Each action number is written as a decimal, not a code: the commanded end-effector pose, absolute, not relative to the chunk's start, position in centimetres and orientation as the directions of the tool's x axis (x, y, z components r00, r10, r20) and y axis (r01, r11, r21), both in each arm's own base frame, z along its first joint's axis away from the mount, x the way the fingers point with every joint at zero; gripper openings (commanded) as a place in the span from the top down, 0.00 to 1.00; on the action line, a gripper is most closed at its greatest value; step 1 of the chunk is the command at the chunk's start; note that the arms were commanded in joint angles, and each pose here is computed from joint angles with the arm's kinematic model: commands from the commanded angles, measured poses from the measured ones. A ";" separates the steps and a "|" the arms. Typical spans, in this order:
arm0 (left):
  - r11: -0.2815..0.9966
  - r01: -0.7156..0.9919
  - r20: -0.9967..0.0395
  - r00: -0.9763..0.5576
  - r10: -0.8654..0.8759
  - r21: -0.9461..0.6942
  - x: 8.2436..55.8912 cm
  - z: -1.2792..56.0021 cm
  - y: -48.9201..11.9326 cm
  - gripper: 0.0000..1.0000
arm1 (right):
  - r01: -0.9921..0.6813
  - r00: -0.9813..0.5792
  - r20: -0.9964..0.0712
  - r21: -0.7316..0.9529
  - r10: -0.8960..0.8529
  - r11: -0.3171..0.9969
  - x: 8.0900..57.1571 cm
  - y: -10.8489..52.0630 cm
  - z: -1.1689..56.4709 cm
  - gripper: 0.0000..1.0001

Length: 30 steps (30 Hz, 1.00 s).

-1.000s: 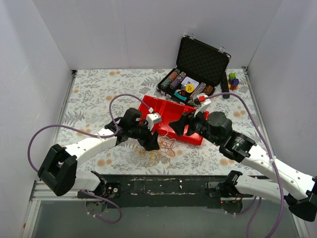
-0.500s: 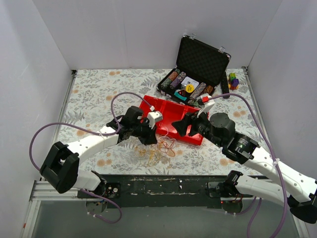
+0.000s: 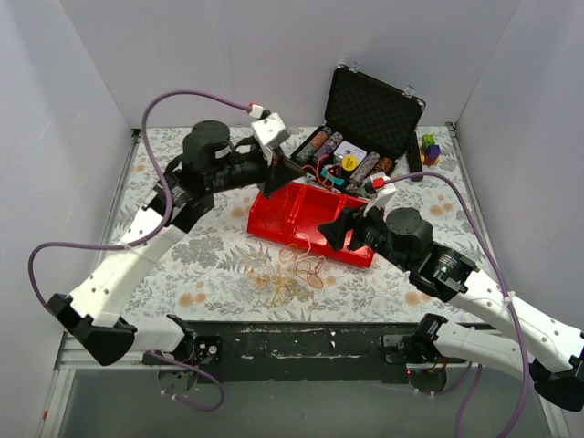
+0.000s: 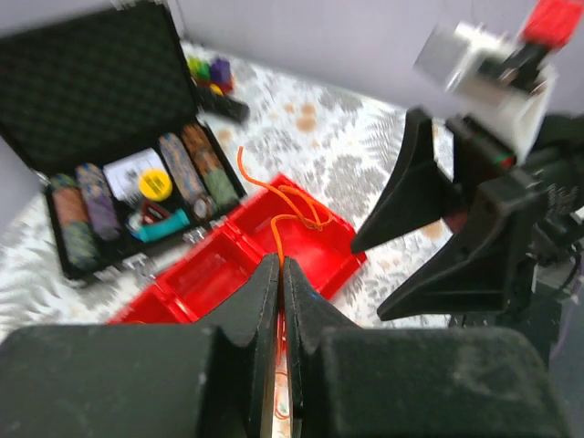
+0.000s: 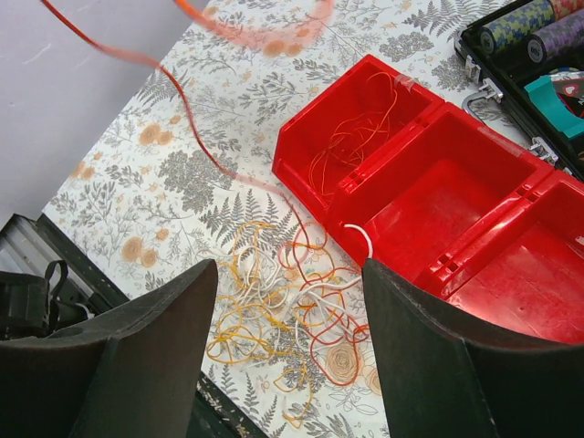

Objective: Untangle the cables

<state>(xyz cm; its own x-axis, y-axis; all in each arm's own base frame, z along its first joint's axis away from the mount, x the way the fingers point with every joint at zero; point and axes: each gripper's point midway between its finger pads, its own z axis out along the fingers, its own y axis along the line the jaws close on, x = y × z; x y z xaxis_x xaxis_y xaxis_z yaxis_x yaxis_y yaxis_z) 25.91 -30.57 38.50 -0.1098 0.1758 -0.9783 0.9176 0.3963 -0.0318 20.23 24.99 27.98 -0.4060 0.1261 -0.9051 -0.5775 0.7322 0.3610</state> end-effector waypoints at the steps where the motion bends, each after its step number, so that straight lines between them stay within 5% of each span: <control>1: 0.498 0.863 -0.995 0.050 0.092 0.089 25.1 46.0 -27.5 1.00 | -0.580 -0.382 -0.912 0.365 0.152 0.728 20.4 25.0 29.1 0.28; 6: 0.598 0.767 -0.942 0.330 -0.057 0.232 24.5 55.5 -24.9 1.00 | -0.590 -0.390 -0.909 0.368 0.145 0.719 20.4 25.5 28.8 0.28; 15: 0.668 0.660 -0.806 0.573 -0.151 0.344 23.2 64.1 -23.1 1.00 | -0.638 -0.385 -0.915 0.361 0.125 0.680 20.2 26.8 29.2 0.24; 30: 0.737 0.546 -0.606 0.760 -0.236 0.398 21.6 72.8 -21.8 1.00 | -0.699 -0.369 -0.924 0.349 0.103 0.624 20.8 29.9 29.6 0.20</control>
<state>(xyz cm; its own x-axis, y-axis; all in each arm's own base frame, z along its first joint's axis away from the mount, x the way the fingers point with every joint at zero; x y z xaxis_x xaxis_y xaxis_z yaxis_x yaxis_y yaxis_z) 24.10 -23.29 69.29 0.6954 -0.1812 -0.6954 0.5761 0.7190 0.3888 20.71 28.59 25.89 -0.4409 0.0361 -0.8968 -0.6459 0.6810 0.3450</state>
